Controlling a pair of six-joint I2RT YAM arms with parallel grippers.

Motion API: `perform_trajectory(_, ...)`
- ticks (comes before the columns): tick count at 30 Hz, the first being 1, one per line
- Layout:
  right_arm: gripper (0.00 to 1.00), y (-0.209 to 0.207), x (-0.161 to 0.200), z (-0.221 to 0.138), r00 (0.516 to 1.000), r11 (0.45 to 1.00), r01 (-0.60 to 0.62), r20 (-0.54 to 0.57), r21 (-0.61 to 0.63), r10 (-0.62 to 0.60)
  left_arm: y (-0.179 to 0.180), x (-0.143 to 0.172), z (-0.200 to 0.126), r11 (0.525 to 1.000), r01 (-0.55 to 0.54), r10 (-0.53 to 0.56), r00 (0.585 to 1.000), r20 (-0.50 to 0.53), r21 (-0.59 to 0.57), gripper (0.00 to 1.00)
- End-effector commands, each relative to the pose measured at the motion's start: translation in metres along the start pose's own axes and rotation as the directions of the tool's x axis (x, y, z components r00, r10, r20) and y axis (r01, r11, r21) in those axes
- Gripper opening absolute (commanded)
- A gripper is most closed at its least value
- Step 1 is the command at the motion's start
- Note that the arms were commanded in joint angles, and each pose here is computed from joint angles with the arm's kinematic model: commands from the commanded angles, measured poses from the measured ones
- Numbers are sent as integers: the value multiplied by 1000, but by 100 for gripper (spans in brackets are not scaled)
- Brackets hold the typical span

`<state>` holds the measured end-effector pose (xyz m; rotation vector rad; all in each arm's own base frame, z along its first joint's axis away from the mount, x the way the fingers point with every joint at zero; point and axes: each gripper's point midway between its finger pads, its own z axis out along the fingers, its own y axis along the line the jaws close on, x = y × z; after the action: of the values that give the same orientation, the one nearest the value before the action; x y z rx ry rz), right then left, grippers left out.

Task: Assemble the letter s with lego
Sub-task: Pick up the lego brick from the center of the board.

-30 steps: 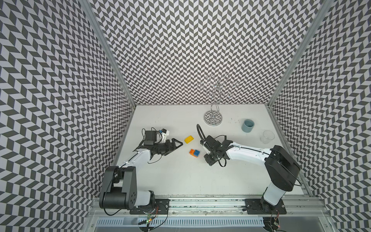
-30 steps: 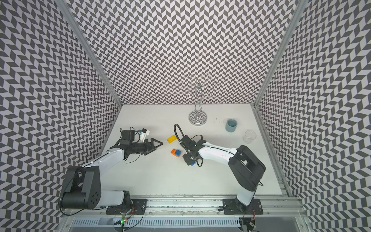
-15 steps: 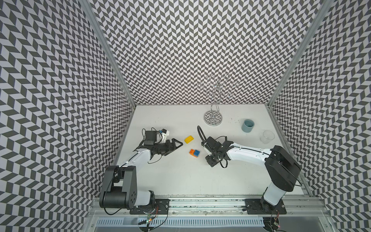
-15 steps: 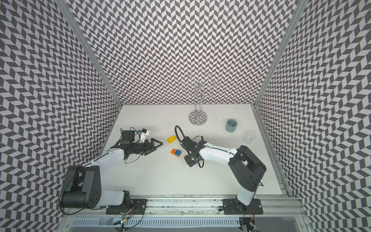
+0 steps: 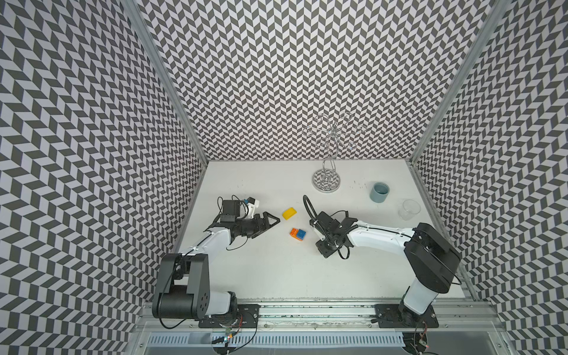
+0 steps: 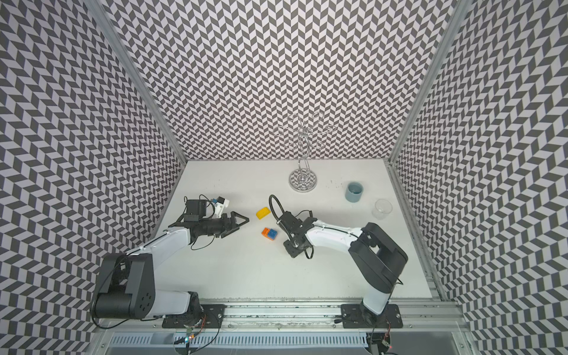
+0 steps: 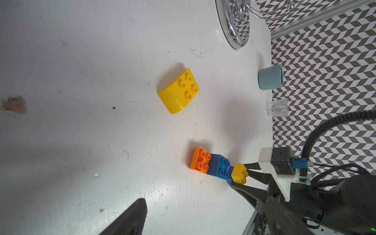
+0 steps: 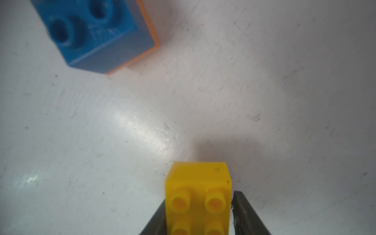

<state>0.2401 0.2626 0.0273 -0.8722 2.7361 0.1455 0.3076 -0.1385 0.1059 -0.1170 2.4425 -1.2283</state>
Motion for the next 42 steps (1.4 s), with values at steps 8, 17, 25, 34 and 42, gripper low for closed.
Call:
perform_trajectory(8, 42, 0, -11, -9, 993, 999, -41, 108, -18, 42, 7, 1, 2, 1000, -7, 7, 1000, -3, -11, 93)
perform_trajectory(17, 30, -2, -14, -16, 989, 999, -36, 146, -16, 38, 7, 0, 2, 1000, -8, 8, 1000, -3, -13, 93)
perform_trajectory(25, 28, 16, -45, -76, 929, 989, 81, 368, -120, -31, 0, -2, 4, 999, -38, 38, 999, -1, 3, 93)
perform_trajectory(34, 26, 33, -81, -85, 922, 966, 211, 359, -147, -147, -14, -5, 18, 998, -43, 44, 999, -14, 53, 92)
perform_trajectory(42, 26, 46, -112, -63, 922, 944, 295, 301, -145, -242, -12, -16, 15, 998, -14, 12, 1000, 25, 62, 92)
